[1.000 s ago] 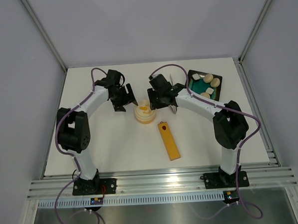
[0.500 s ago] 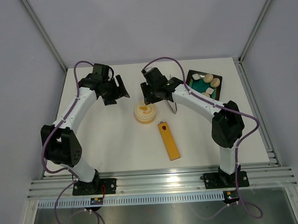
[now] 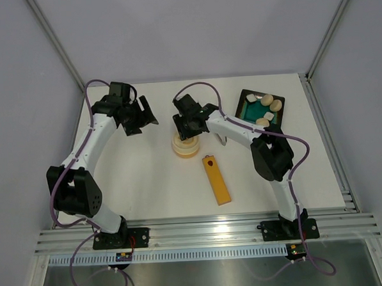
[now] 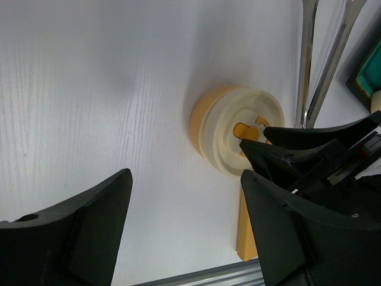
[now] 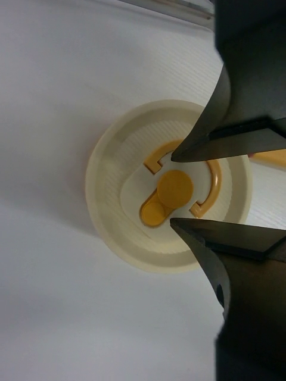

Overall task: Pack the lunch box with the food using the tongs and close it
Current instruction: Close the box lid on the packing box.

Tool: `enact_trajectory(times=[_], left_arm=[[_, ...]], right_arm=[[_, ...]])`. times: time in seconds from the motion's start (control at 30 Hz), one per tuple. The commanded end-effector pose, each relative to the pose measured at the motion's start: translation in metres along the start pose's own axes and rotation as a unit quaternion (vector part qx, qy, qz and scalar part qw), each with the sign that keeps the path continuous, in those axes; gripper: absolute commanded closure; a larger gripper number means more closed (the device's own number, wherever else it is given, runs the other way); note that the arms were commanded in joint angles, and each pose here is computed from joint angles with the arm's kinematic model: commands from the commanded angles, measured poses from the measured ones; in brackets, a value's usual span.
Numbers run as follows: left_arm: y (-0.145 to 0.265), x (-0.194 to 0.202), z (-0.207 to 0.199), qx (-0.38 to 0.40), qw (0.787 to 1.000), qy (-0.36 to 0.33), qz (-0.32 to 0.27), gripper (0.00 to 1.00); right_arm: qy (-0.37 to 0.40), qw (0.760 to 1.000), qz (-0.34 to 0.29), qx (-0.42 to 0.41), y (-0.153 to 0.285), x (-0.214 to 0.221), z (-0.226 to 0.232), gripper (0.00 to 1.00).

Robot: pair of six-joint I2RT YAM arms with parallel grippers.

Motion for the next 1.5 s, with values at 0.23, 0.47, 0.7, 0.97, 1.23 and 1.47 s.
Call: enact_trajectory(times=[0.23, 0.47, 0.7, 0.97, 1.23, 1.47], left_arm=[[0.006, -0.003, -0.002, 0.022, 1.000, -0.006, -0.015, 0.22], [0.009, -0.005, 0.001, 0.018, 1.000, -0.004, -0.023, 0.22], [0.010, -0.006, 0.001, 0.020, 0.999, -0.001, -0.024, 0.22], [0.012, -0.007, 0.002, 0.019, 0.999, -0.001, -0.026, 0.22], [0.014, -0.009, 0.003, 0.019, 0.999, 0.001, -0.028, 0.22], [0.014, -0.011, 0.005, 0.017, 0.999, 0.001, -0.030, 0.22]], right_arm=[[0.042, 0.997, 0.050, 0.027, -0.010, 0.024, 0.014, 0.49], [0.050, 0.997, 0.030, 0.044, 0.002, 0.022, 0.021, 0.49], [0.051, 0.997, 0.020, 0.049, 0.009, 0.017, 0.021, 0.49], [0.044, 0.997, -0.021, 0.059, 0.034, -0.003, 0.018, 0.47], [0.040, 0.997, -0.033, 0.053, 0.044, -0.010, 0.019, 0.44], [0.037, 0.999, -0.009, 0.035, 0.030, 0.003, 0.023, 0.38]])
Point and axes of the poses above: each gripper's point midway between its finger pads, its own y axis back along the fingers, its own z axis along the line the jaws close on, x = y × z, the point moved 7 cm from there along y, back along the fingers, and after that the axes turned 15 degrees about y, right-handed, at the moved point
